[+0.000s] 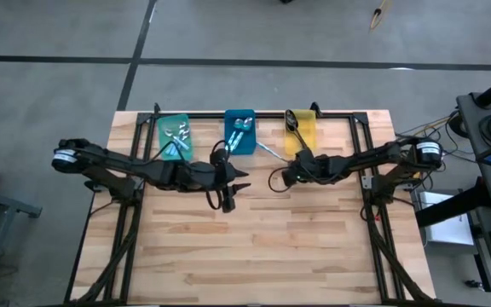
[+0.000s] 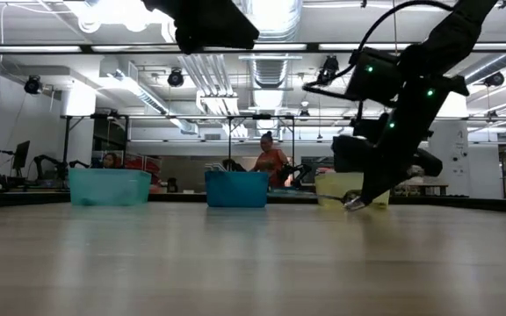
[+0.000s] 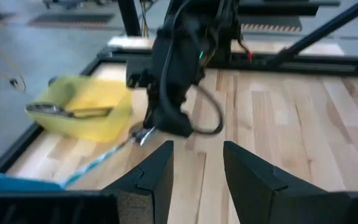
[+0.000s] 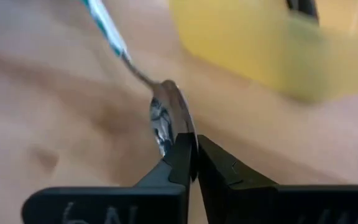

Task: Sort silverware by color (type)
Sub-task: Put the white-blue spoon into the blue bin

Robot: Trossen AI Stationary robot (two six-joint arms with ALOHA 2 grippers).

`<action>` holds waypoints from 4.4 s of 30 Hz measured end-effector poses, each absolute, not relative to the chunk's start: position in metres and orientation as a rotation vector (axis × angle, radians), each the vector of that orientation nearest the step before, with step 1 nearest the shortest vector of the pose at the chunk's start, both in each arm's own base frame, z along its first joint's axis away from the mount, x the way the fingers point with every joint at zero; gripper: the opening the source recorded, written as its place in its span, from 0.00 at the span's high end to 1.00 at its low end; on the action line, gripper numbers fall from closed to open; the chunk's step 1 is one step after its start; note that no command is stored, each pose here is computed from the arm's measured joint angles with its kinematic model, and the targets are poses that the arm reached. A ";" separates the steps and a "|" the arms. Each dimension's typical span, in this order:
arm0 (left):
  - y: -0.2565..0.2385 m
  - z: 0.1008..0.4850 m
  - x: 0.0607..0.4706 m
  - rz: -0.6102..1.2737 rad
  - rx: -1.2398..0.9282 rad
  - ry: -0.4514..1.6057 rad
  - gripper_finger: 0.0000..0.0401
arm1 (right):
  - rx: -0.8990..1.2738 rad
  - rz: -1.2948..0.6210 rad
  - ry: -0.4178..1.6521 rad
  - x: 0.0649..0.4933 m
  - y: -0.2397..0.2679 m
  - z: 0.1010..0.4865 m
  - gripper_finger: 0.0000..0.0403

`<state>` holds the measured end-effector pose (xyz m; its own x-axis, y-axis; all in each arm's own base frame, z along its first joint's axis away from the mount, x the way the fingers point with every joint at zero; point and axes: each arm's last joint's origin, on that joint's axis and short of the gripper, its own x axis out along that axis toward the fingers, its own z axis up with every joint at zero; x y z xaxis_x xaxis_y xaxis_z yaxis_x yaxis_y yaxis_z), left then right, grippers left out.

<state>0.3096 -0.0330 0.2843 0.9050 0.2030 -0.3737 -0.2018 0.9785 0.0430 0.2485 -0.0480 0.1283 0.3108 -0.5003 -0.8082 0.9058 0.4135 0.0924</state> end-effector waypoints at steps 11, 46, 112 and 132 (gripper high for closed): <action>-0.047 0.278 0.307 0.176 -0.021 0.436 0.70 | 0.576 -0.729 0.946 0.235 -0.012 0.150 0.98; -0.073 0.179 0.364 0.130 0.058 0.535 0.70 | 0.673 -0.320 0.921 0.251 0.044 0.155 0.98; -0.103 0.200 0.347 0.095 -0.068 0.568 0.70 | 0.240 -0.255 0.575 0.216 0.053 0.222 0.82; -0.105 0.211 0.355 0.081 -0.121 0.433 0.70 | 0.122 -0.084 0.581 0.204 0.092 0.221 0.83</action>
